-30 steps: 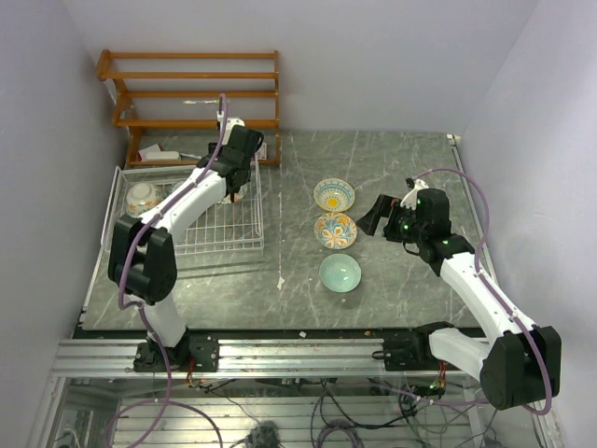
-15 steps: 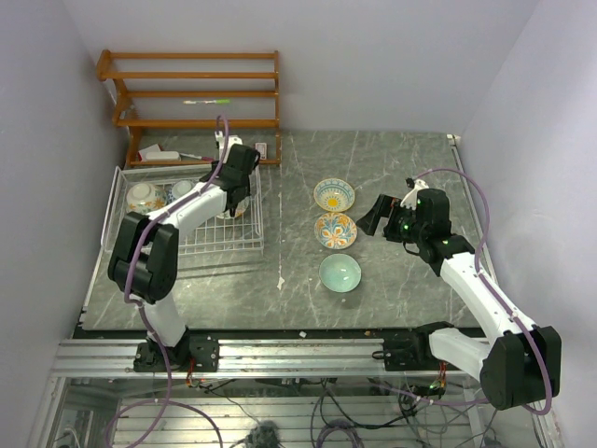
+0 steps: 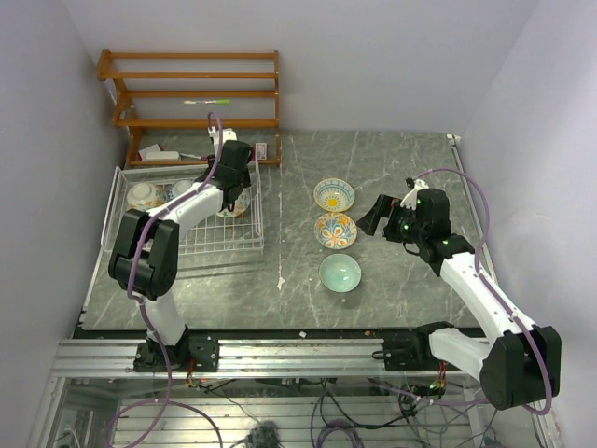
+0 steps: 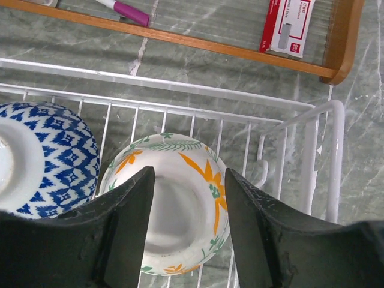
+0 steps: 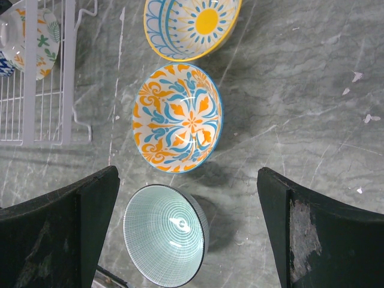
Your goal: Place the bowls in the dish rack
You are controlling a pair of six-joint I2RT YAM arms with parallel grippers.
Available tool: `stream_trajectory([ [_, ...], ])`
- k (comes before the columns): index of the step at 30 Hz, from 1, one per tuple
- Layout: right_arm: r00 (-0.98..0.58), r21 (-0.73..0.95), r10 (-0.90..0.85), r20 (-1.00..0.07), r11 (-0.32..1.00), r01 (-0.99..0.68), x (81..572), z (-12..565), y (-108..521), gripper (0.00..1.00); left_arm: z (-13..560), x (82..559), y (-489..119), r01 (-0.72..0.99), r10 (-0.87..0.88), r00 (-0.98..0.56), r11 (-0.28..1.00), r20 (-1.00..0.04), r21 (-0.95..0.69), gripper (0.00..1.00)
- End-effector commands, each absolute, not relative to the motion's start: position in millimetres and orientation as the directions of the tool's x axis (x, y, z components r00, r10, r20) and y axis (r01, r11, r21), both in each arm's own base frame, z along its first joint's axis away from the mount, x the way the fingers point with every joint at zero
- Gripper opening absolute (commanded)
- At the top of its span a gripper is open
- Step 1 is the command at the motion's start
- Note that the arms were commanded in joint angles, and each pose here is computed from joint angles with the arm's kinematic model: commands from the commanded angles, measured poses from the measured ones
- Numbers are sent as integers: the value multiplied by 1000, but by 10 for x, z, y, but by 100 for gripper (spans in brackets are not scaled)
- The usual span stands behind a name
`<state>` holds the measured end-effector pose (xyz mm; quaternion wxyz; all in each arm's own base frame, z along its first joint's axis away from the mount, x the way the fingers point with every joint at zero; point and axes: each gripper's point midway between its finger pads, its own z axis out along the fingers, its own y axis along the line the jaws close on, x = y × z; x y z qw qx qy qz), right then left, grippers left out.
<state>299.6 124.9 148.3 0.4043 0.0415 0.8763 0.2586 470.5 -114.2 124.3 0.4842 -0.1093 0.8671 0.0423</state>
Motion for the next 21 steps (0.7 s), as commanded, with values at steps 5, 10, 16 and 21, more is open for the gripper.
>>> stream_trajectory([
  [5,-663,487,288,-691,863,-133,3017,1480,1232,99,1767,4713,-1198,-192,-191,-410,974,-892,-120,74],
  [10,-668,490,286,-687,861,-135,3003,1456,1239,99,1996,4475,-1154,-184,-219,-406,971,-887,-155,76],
  [16,-671,494,285,-685,858,-140,2987,1445,1251,99,1984,4094,-1096,-171,-260,-427,964,-866,-205,74],
  [21,-674,498,286,-681,856,-140,2965,1435,1256,99,1706,3895,-1153,-160,-278,-513,961,-812,-228,74],
])
